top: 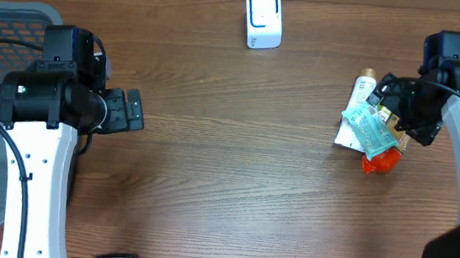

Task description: Scan the item barcode

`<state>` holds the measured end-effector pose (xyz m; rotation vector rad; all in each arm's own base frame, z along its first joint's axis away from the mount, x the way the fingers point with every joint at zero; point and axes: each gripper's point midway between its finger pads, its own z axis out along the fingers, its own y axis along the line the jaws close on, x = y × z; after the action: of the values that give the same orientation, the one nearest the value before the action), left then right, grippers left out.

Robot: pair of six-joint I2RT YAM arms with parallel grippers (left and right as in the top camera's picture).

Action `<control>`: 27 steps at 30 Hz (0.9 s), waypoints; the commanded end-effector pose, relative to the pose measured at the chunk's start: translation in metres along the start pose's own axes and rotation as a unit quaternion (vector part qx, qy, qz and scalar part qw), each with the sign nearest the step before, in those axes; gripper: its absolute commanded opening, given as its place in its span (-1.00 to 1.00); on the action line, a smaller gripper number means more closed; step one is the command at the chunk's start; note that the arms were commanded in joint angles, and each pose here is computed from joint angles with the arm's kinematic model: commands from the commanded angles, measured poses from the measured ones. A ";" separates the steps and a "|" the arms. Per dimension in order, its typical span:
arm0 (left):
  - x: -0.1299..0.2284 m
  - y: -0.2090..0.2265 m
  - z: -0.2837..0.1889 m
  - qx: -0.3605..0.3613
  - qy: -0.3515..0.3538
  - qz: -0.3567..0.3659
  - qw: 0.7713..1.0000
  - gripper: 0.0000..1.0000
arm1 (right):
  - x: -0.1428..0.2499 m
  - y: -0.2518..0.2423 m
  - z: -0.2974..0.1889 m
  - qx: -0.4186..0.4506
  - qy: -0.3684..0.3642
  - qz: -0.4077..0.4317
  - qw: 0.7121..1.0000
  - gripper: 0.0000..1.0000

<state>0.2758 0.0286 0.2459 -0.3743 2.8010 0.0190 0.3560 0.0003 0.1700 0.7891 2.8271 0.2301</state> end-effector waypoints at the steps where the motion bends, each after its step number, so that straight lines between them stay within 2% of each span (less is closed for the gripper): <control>1: -0.003 0.002 -0.003 -0.003 -0.004 0.008 1.000 0.99 | 0.009 0.027 -0.052 -0.067 -0.040 -0.094 0.993 1.00; 6: -0.003 0.002 -0.003 -0.003 -0.004 0.008 1.000 0.99 | 0.031 0.029 -0.097 -0.085 -0.074 -0.142 0.983 1.00; 17: -0.003 0.002 -0.003 -0.003 -0.004 0.008 1.000 0.99 | 0.103 0.000 -0.197 -0.143 -0.181 -0.160 0.960 1.00; 27: -0.003 0.002 -0.003 -0.003 -0.004 0.008 1.000 0.99 | 0.160 -0.032 -0.224 -0.155 -0.207 -0.159 0.953 1.00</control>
<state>0.2757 0.0286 0.2459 -0.3744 2.8013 0.0191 0.1593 0.0342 0.3516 0.2799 2.4085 0.3827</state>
